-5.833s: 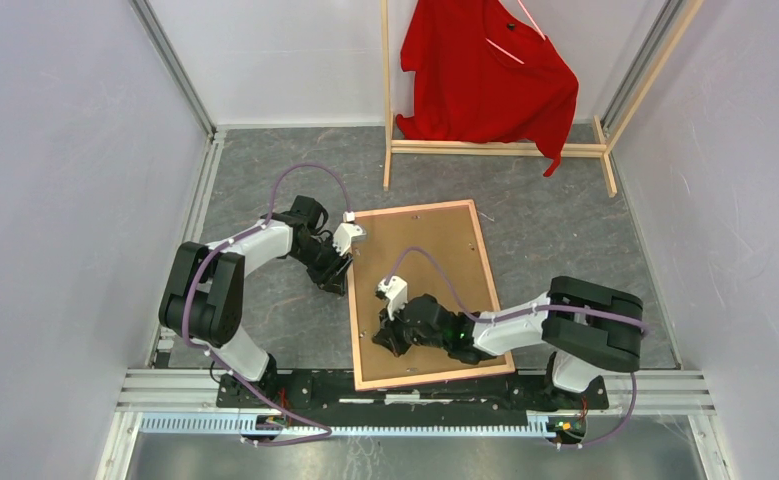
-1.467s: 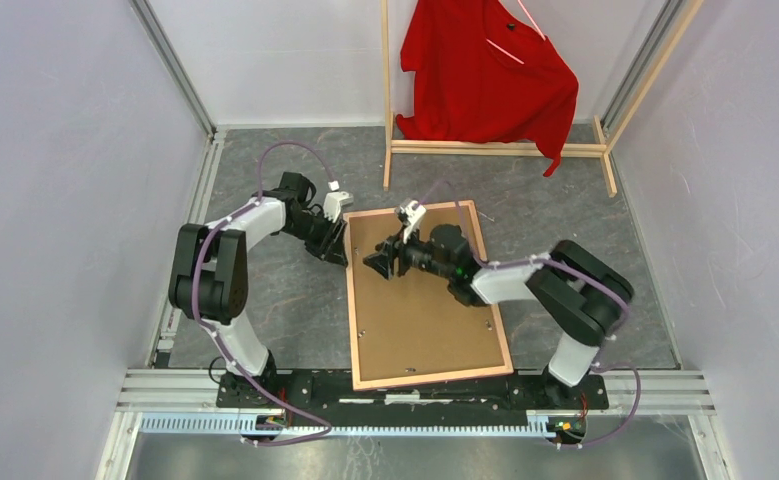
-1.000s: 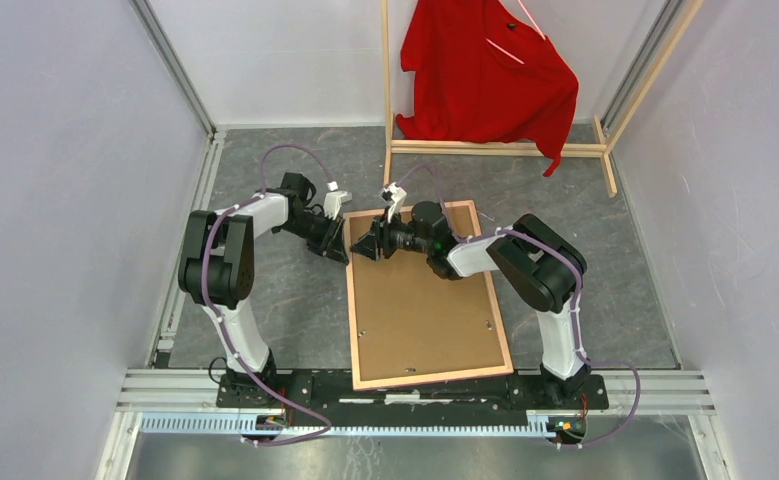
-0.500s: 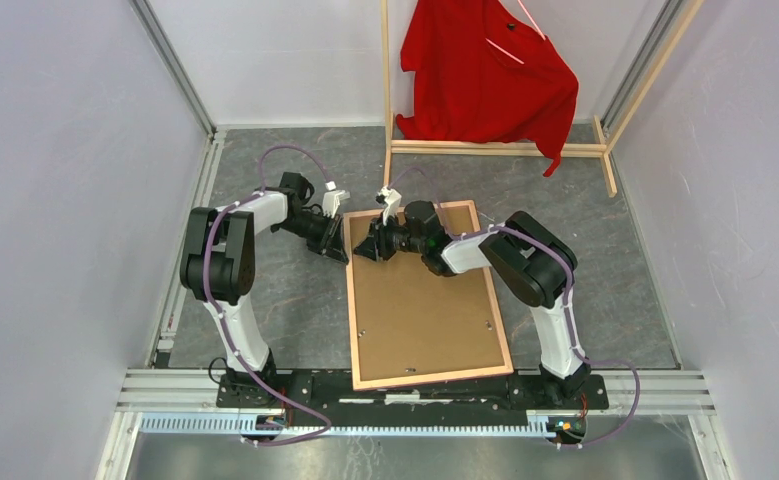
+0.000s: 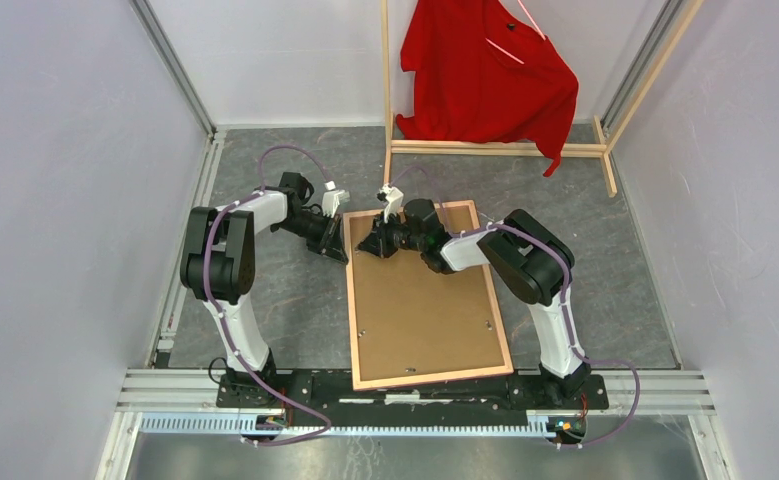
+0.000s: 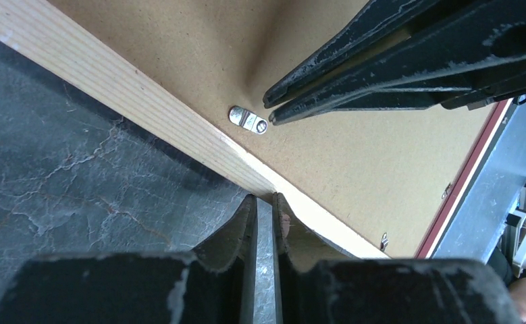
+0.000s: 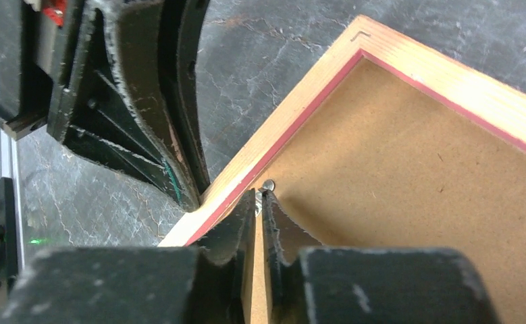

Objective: Put the photo into the frame
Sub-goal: Install the photo frame at the center of the board.

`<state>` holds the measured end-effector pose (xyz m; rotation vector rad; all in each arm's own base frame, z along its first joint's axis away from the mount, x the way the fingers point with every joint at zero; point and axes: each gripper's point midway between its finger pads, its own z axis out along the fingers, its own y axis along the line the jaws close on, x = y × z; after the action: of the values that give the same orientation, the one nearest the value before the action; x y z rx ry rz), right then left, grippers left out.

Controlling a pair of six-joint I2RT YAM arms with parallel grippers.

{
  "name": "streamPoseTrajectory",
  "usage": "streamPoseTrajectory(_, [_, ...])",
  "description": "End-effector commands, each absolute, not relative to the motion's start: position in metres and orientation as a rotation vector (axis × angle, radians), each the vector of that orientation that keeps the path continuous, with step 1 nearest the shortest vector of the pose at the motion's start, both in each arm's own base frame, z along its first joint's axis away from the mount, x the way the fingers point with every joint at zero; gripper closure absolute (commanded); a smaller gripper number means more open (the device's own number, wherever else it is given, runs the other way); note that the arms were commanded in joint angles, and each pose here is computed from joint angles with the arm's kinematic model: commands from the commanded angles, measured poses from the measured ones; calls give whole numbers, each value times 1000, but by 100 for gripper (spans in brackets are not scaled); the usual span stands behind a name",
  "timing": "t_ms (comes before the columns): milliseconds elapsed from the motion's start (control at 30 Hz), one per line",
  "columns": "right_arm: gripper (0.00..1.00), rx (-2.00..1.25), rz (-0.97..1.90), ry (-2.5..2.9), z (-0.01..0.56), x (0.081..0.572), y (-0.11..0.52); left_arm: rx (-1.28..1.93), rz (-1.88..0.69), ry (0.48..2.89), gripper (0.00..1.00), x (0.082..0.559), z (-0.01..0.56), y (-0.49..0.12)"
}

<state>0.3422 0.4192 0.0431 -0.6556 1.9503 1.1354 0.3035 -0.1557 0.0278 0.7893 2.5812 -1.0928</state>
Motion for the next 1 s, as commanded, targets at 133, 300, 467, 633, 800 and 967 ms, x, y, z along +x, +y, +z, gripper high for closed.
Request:
streamPoseTrajectory(133, [100,-600,1057,1976,41,363,414,816,-1016,2587,83,314,14,-153])
streamPoseTrajectory(300, [100,-607,1053,1979,37,364,415,828,-998,2588,83,315,15,-153])
streamPoseTrajectory(467, [100,-615,1078,1992,32,362,419,840,-982,2589,84,314,14,-153])
streamPoseTrajectory(633, [100,-633,1098,1998,29,359,424,842,-969,2595,84,313,13,-152])
streamPoseTrajectory(800, [100,-646,1111,1993,30,353,425,845,-962,2594,85,314,14,-152])
streamPoseTrajectory(967, [100,-652,1130,1986,31,346,426,846,-967,2598,86,314,13,-153])
